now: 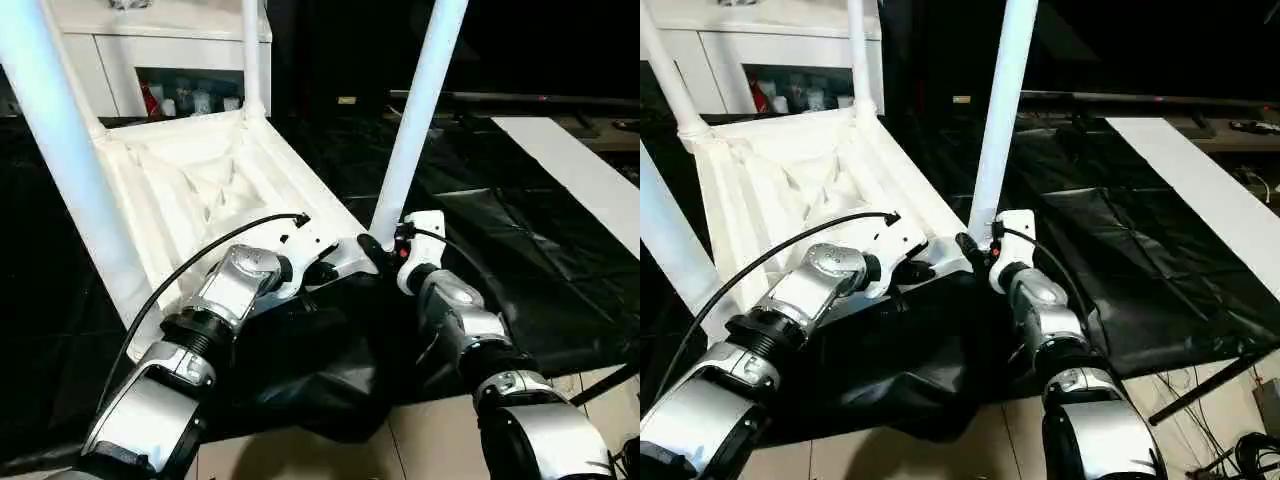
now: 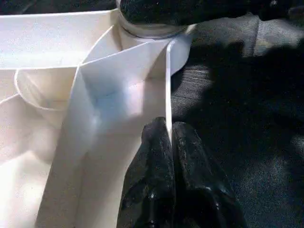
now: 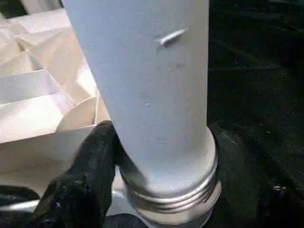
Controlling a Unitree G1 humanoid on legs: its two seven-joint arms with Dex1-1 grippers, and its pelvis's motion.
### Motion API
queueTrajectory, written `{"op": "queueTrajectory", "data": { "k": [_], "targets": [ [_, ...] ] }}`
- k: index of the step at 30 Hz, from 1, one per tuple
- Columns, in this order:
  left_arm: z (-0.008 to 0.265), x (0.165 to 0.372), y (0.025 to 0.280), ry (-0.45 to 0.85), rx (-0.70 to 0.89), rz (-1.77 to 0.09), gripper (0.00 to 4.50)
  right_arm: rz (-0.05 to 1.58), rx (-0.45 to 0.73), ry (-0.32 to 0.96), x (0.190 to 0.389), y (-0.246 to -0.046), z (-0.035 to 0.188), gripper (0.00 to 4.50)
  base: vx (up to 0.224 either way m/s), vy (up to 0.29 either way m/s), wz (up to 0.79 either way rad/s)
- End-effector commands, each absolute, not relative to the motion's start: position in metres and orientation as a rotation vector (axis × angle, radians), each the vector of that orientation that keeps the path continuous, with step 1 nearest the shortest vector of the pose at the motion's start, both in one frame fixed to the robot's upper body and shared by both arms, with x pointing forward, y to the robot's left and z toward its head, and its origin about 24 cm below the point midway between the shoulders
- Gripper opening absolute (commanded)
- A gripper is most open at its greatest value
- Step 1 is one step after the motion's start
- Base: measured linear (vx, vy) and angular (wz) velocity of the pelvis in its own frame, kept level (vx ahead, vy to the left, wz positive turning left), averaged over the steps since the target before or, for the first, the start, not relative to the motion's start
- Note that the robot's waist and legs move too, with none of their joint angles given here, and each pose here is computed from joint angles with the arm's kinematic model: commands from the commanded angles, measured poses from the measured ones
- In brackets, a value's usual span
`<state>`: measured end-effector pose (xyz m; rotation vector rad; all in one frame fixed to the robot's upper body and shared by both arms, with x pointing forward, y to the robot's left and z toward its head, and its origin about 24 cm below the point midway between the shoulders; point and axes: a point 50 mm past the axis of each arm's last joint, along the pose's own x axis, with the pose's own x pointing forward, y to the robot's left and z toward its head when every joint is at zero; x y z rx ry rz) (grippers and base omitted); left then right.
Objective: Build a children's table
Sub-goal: Rotate leg to tighten
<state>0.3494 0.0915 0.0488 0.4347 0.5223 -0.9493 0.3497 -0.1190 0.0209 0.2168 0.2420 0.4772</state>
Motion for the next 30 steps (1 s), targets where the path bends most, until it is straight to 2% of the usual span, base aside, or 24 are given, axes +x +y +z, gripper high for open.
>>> {"op": "queueTrajectory", "data": {
  "k": [1, 5, 10, 11, 13, 15, 20, 29, 30],
  "targets": [
    [0.032, 0.347, 0.109, 0.624, 0.496, -0.875, 0.0, 0.621, 0.207, 0.182, 0.349, -0.102, 0.03, 3.57, 0.0, 0.0, 0.0],
    [0.034, 0.343, 0.12, 0.626, 0.53, -0.975, 0.0, 0.787, 0.14, 0.187, 0.346, -0.115, 0.037, 3.87, 0.0, 0.0, 0.0],
    [0.038, 0.335, 0.13, 0.652, 0.532, -1.089, 0.0, 0.946, 0.006, 0.217, 0.335, -0.135, 0.035, 3.87, 0.0, 0.0, 0.0],
    [0.039, 0.332, 0.132, 0.648, 0.542, -1.133, 0.0, 0.984, -0.011, 0.222, 0.332, -0.139, 0.035, 3.87, 0.0, 0.0, 0.0],
    [0.044, 0.316, 0.136, 0.638, 0.543, -1.358, 0.0, 1.083, -0.03, 0.228, 0.325, -0.149, 0.039, 3.87, 0.0, 0.0, 0.0],
    [0.045, 0.309, 0.14, 0.668, 0.527, -1.42, 0.0, 1.142, -0.043, 0.238, 0.321, -0.15, 0.04, 3.87, 0.0, 0.0, 0.0],
    [0.048, 0.307, 0.14, 0.653, 0.538, -1.439, 0.0, 1.2, -0.101, 0.238, 0.318, -0.146, 0.038, 3.87, 0.0, 0.0, 0.0],
    [0.052, 0.306, 0.138, 0.65, 0.539, -1.455, 0.0, 1.31, -0.099, 0.283, 0.309, -0.138, 0.034, 3.87, 0.0, 0.0, 0.0],
    [0.053, 0.306, 0.139, 0.651, 0.538, -1.457, 0.0, 1.311, -0.103, 0.288, 0.309, -0.138, 0.034, 3.71, 0.0, 0.0, 0.0]
  ]
}}
